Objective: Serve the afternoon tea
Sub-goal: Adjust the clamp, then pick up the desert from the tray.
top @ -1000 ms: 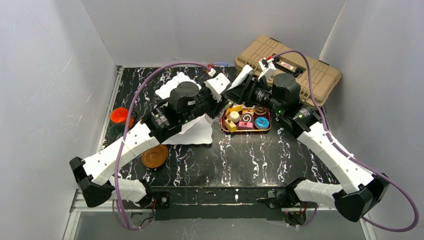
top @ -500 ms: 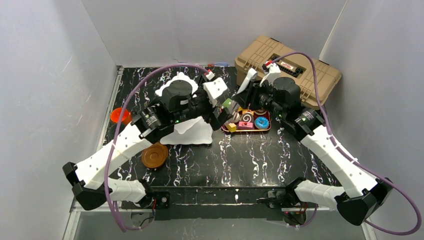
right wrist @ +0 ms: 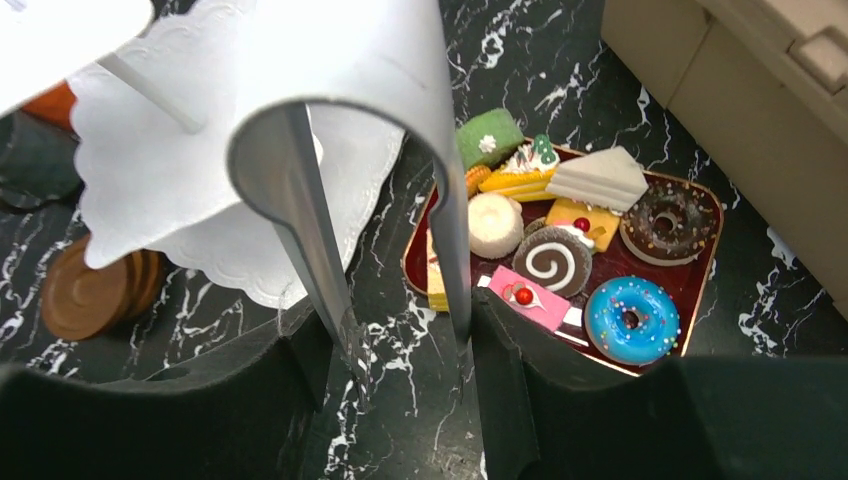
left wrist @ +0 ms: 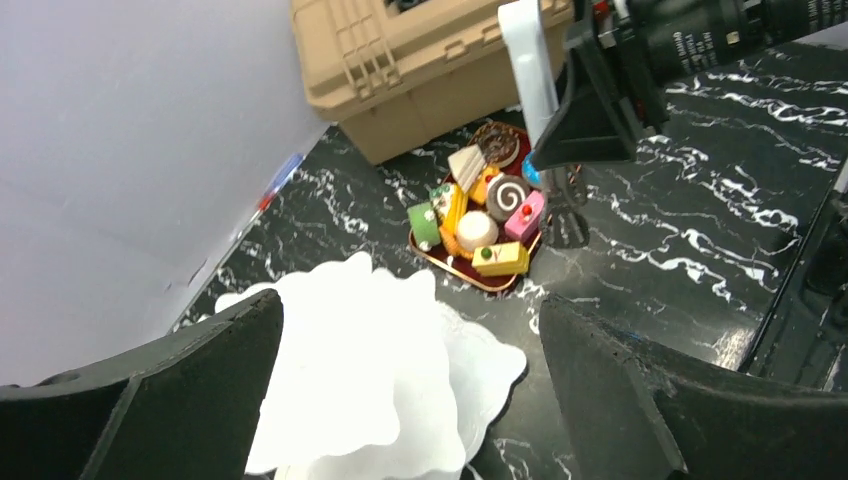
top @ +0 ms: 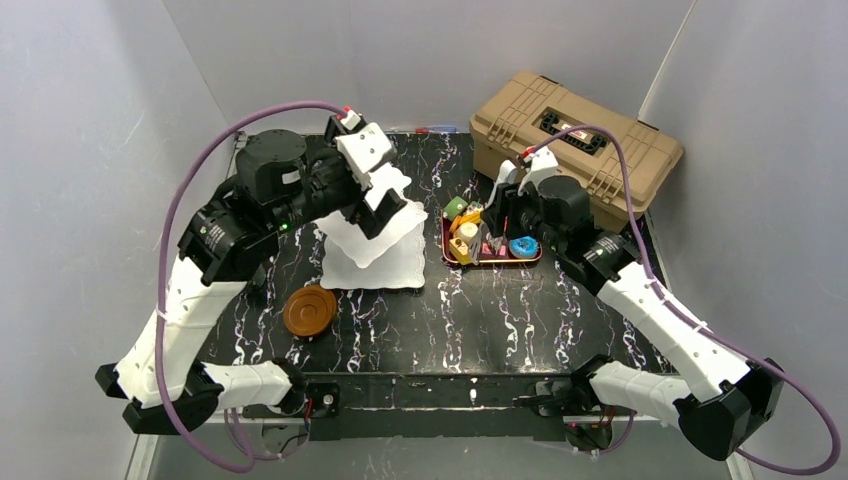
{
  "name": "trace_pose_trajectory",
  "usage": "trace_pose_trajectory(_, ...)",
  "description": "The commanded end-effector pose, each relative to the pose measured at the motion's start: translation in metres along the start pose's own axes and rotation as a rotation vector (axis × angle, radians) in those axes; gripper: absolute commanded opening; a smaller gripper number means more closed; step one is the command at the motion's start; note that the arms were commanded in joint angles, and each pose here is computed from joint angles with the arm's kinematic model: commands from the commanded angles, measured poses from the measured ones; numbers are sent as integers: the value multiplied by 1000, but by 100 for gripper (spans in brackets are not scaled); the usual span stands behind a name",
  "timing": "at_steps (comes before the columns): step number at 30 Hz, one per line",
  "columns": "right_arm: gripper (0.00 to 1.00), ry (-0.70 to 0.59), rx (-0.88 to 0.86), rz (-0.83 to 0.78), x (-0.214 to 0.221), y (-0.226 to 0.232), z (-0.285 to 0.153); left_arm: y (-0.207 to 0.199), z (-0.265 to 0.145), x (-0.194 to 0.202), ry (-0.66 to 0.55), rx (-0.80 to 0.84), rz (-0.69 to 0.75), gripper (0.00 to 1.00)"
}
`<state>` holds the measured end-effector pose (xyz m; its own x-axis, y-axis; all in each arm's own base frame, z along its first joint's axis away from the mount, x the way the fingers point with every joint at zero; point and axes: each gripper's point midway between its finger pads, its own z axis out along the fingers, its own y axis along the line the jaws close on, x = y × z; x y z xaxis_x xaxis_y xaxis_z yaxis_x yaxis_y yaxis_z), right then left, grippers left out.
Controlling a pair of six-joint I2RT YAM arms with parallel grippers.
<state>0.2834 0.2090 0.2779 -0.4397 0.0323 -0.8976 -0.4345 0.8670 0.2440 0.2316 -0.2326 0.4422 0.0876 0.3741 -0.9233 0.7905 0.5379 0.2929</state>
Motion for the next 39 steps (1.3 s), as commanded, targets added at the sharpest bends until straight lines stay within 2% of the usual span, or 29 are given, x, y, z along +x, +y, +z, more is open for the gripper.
trace_pose_trajectory(1, 57, -103, 5, -16, -17, -2, 9, 20, -22, 30, 136, -64, -54, 98)
trace_pose_trajectory(12, 57, -109, -13, -33, -3, -1, 46, 119, -69, 78, 278, -406, -255, 98)
trace_pose_trajectory(20, 57, -94, -8, -66, 6, -3, 76, 171, -92, 130, 334, -545, -419, 98)
trace_pose_trajectory(26, 57, -68, 3, -82, 20, -8, 90, 191, -103, 163, 343, -630, -504, 98)
trace_pose_trajectory(39, 58, -33, 0, -83, 48, -12, 114, 196, -100, 186, 348, -651, -592, 98)
